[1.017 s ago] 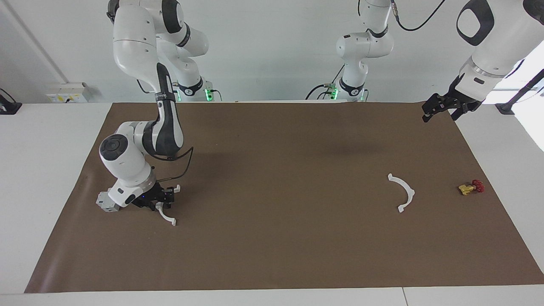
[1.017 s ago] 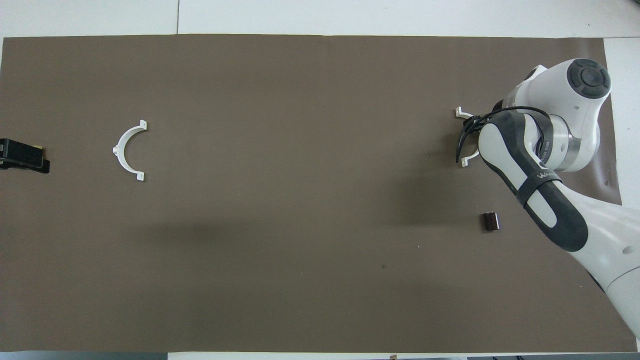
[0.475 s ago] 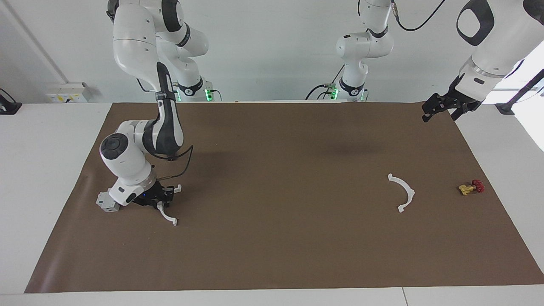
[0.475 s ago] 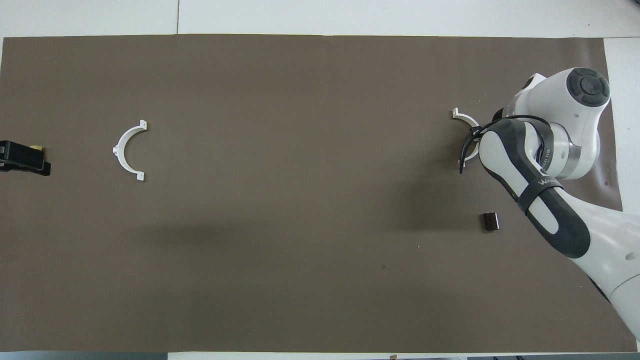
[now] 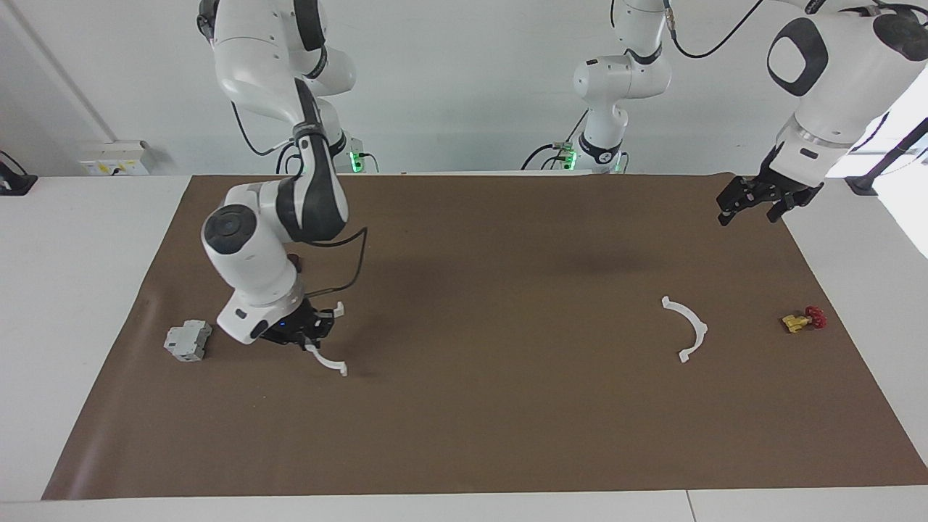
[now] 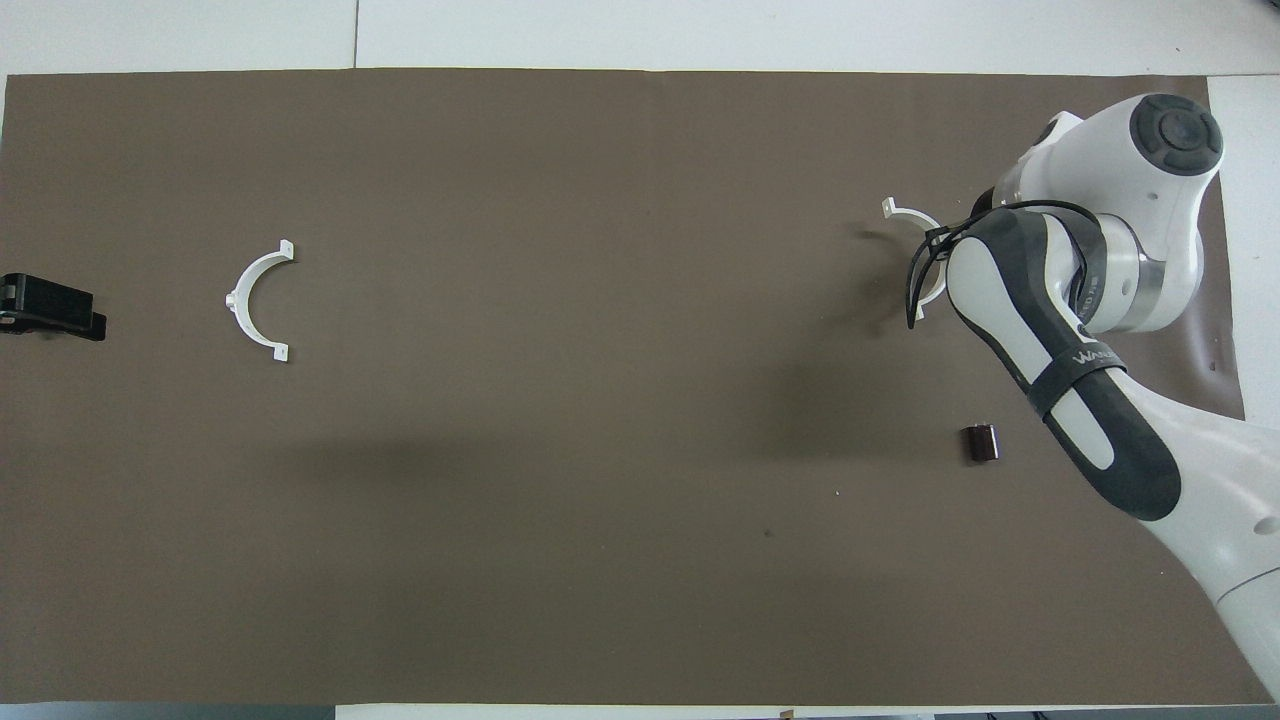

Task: Assemble drain pipe with both arms
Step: 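Grasp the white half-ring with the right gripper and lift it, then carry the half-ring toward the table center while the left gripper grasps the other half-ring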

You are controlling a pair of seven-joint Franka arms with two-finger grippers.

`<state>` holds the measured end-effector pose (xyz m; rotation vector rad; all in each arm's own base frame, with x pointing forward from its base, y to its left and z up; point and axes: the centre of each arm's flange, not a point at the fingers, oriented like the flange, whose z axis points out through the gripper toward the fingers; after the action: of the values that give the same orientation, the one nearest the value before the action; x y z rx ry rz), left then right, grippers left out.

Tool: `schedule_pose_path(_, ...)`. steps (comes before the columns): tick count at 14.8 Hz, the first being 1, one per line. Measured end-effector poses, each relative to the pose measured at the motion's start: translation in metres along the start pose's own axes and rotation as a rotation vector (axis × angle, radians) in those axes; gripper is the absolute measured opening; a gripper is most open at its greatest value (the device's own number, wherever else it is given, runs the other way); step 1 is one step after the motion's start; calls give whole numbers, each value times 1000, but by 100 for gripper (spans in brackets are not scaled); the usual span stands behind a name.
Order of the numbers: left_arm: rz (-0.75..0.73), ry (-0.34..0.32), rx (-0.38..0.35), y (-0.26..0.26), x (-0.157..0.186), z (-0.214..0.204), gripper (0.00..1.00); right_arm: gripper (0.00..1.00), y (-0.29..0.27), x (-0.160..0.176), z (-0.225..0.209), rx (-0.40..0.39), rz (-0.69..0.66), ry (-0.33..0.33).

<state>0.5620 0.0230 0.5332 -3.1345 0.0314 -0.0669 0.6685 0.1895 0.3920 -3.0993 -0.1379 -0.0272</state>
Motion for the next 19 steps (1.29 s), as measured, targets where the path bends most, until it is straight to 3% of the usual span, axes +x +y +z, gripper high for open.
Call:
schedule_pose_path(3, 6, 35, 4, -1, 12, 57, 100, 20, -108, -18, 16, 0, 52, 0)
schedule_pose_path(5, 19, 51, 7, -2, 21, 98, 100, 20, -143, -23, 32, 11, 57, 29)
schedule_pose_path(10, 69, 66, 14, -2, 35, 173, 100, 20, -159, -29, 67, 7, 35, 28)
schedule_pose_path(19, 111, 60, 18, -2, 43, 236, 100, 21, -167, -50, 106, -4, -13, 12)
